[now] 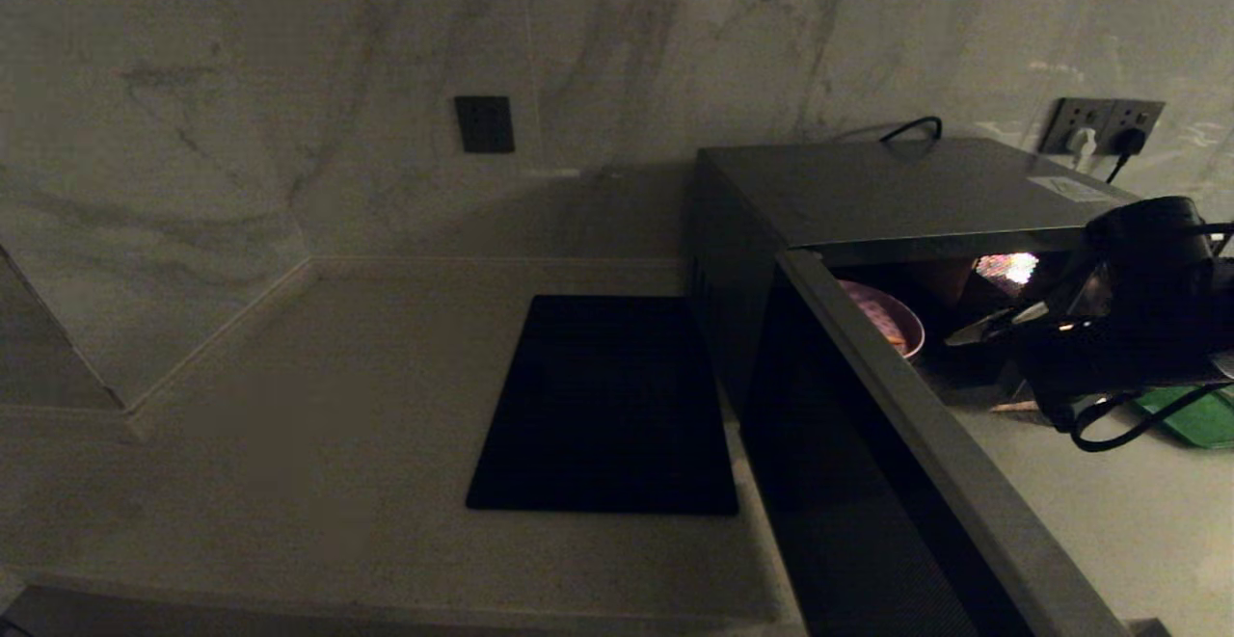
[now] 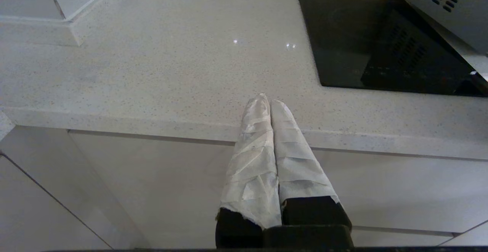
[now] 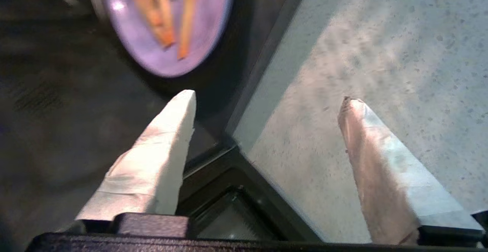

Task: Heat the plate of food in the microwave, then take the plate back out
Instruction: Take the plate out of the microwave

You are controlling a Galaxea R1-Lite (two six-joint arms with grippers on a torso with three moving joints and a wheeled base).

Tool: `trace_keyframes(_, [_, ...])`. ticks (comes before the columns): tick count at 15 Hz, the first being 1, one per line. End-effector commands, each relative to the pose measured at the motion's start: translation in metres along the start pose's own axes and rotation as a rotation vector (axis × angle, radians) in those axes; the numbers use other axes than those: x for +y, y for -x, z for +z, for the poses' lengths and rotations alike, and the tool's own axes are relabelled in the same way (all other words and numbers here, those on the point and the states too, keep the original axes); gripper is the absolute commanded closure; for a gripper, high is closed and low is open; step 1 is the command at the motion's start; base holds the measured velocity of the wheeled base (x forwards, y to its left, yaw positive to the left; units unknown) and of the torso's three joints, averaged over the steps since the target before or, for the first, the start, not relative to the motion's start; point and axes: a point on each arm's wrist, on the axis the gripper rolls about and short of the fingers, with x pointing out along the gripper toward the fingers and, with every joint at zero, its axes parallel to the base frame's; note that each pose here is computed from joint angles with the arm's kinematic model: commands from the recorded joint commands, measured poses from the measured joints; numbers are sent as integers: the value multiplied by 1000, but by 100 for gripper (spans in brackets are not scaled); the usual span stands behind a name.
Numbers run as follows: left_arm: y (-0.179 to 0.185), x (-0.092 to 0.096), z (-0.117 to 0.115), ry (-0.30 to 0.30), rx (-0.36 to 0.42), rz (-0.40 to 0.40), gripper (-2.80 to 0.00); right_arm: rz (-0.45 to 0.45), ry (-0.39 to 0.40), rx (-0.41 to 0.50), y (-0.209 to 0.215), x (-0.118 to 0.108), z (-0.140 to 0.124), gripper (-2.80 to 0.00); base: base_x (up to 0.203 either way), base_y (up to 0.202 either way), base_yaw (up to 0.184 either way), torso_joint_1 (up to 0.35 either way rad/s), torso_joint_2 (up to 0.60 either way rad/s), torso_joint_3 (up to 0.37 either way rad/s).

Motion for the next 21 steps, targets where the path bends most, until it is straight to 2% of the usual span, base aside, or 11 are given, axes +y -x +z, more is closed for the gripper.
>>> trace_keyframes(1, [0,0,0,1,0,0,0,-45,-9,9,-17,-3,-1,-280,0,0,0,0,0,0])
trace_keyframes(11, [0,0,0,0,0,0,0,-41,2,-27,-60,18,14,-280,0,0,0,0,0,0])
trace_keyframes(14, [0,0,0,1,0,0,0,-57,-4,-21,-71,16,15,-280,0,0,0,0,0,0])
trace_keyframes(17, [0,0,0,1,0,0,0,-17,-1,-41,-80,18,17,-280,0,0,0,0,0,0])
trace_keyframes(21, [0,0,0,1,0,0,0,-24,1,-37,-92,17,17,-280,0,0,0,0,0,0])
